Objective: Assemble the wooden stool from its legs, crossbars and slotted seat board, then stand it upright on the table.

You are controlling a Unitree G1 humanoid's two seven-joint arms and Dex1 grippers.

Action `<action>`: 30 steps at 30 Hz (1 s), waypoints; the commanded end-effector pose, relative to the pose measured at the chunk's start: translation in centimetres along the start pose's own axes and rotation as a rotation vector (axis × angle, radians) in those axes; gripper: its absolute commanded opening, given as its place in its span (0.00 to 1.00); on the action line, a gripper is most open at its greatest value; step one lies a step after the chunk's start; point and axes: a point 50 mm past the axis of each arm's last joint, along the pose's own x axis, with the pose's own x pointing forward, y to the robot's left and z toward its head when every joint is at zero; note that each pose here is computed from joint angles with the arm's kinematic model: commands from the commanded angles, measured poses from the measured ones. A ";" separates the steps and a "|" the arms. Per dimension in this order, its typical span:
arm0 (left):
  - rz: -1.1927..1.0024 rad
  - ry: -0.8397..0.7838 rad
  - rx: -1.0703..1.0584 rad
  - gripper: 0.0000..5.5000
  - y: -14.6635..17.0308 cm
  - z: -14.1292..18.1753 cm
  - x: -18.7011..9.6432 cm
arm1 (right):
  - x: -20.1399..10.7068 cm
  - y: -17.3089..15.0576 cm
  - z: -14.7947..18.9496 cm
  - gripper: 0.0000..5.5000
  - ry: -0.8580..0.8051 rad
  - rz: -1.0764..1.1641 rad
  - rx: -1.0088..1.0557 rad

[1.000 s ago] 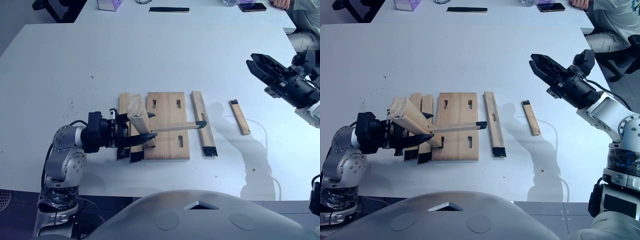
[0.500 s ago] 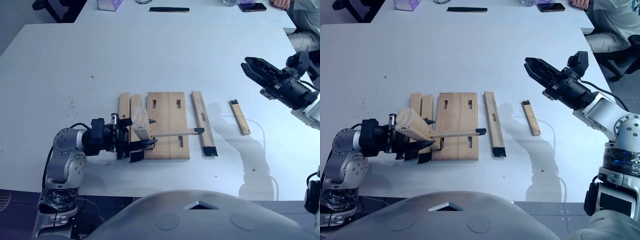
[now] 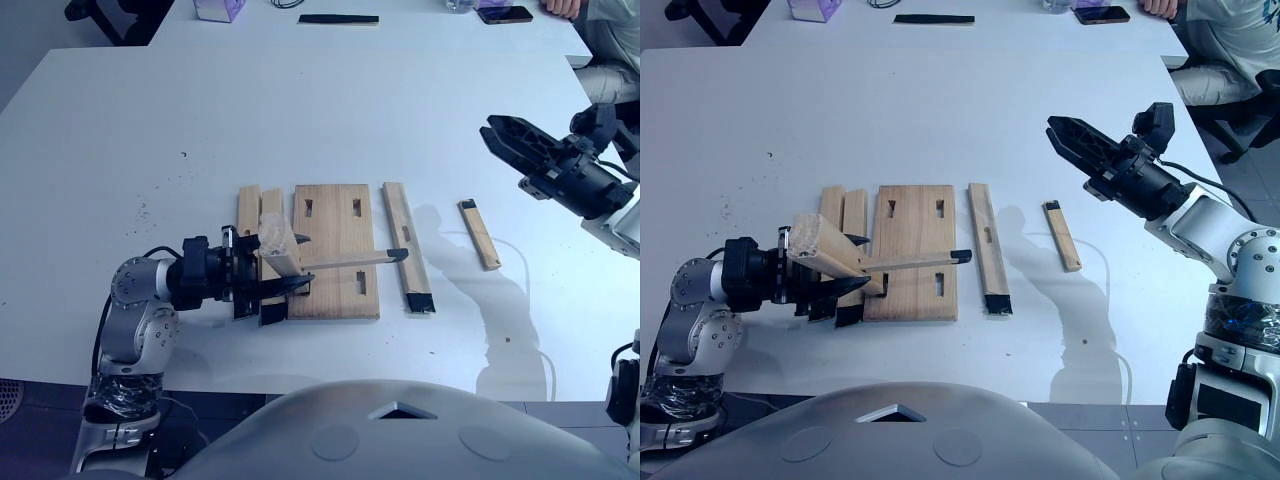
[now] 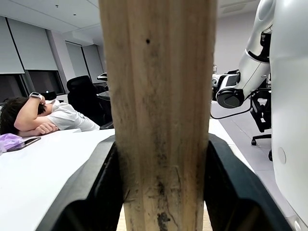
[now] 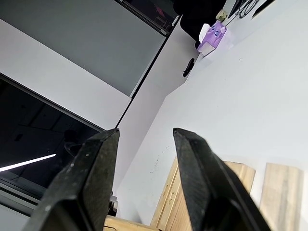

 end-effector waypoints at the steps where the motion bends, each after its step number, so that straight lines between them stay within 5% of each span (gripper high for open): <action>1: -0.021 0.081 -0.033 0.38 -0.1 -0.9 -0.8 | -0.4 -0.1 -0.1 0.37 -0.001 -0.020 -0.006; 14: -0.061 0.130 -0.285 0.38 0.5 -0.7 -2.1 | -0.9 -0.2 -1.0 0.37 -0.017 -0.049 -0.013; 30: -0.090 0.337 -0.178 0.38 -1.4 -3.4 -2.5 | -0.8 -0.4 -1.0 0.37 -0.047 -0.067 -0.031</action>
